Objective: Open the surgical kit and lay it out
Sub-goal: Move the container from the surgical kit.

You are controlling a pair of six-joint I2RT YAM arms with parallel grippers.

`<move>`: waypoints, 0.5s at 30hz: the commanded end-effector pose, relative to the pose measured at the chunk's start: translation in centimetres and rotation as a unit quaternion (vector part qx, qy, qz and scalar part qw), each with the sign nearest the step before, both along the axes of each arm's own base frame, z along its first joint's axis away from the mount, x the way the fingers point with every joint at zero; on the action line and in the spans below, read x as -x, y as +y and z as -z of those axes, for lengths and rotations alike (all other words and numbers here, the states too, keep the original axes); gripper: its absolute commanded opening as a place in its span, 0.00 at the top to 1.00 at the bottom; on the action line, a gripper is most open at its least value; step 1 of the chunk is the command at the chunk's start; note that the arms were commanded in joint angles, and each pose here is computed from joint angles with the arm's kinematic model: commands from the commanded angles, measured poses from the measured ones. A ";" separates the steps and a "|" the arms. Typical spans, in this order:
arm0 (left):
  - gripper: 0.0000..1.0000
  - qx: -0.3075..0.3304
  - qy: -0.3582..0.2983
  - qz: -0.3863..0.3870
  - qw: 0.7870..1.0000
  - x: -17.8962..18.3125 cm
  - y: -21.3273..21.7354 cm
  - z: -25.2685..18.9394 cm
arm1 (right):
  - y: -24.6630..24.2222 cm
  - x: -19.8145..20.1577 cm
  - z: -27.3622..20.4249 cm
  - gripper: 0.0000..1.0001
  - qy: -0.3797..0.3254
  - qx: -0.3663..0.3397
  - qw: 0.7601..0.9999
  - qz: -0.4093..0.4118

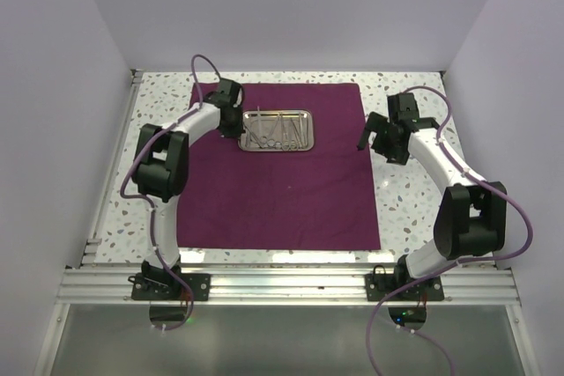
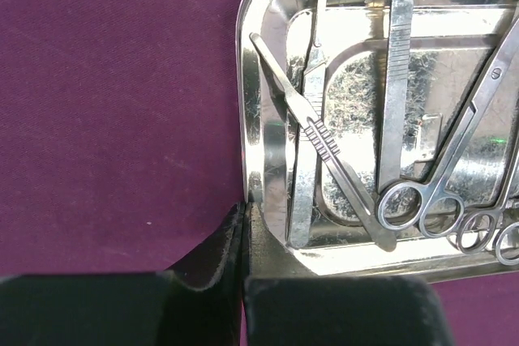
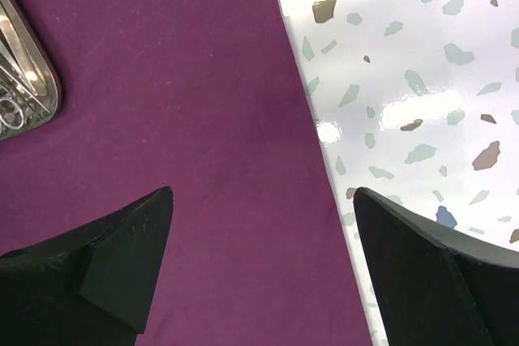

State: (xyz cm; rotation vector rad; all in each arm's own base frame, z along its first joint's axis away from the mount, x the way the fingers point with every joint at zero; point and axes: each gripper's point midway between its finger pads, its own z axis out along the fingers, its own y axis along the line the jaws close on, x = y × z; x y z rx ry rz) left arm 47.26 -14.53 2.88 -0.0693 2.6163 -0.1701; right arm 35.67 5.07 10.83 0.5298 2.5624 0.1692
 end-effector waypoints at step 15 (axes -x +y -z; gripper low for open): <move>1.00 0.046 -0.031 0.063 0.996 1.8 -3.0 -6.7 | -0.5 0.8 -0.8 0.04 0.000 0.013 1.000 -0.007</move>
